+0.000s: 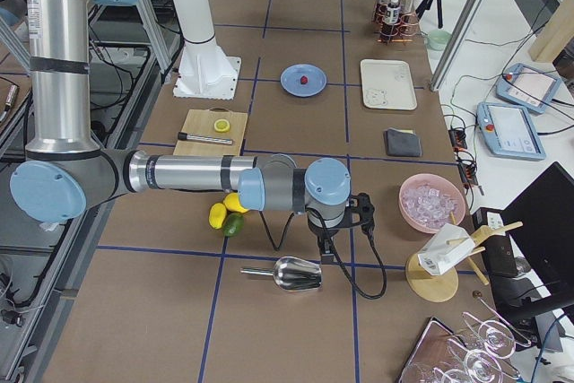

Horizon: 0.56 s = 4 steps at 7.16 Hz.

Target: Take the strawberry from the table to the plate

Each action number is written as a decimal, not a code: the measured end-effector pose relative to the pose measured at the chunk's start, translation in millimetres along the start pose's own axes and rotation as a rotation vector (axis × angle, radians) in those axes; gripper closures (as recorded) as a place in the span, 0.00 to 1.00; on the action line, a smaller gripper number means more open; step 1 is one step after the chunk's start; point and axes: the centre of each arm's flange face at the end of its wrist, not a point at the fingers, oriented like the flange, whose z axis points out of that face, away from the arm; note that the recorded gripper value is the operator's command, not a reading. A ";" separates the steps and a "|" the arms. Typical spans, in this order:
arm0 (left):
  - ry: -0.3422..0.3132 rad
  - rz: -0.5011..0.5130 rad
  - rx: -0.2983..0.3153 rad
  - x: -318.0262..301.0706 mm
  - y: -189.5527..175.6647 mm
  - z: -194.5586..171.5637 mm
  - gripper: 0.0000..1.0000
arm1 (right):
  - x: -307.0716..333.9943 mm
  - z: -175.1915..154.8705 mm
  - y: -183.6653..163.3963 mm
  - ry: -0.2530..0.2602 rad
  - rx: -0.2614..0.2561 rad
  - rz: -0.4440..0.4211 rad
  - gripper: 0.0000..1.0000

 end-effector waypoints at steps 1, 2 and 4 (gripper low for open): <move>0.000 0.000 0.000 0.1 -0.1 -0.1 0.00 | -0.1 0.0 0.1 -0.001 0.000 0.000 0.00; 0.000 0.000 0.001 0.2 -0.1 -0.4 0.00 | -0.5 -0.3 0.0 -0.001 0.001 0.000 0.00; 0.000 0.000 0.002 0.0 0.0 -0.9 0.00 | -1.6 -1.3 -0.2 -0.002 0.003 -0.002 0.00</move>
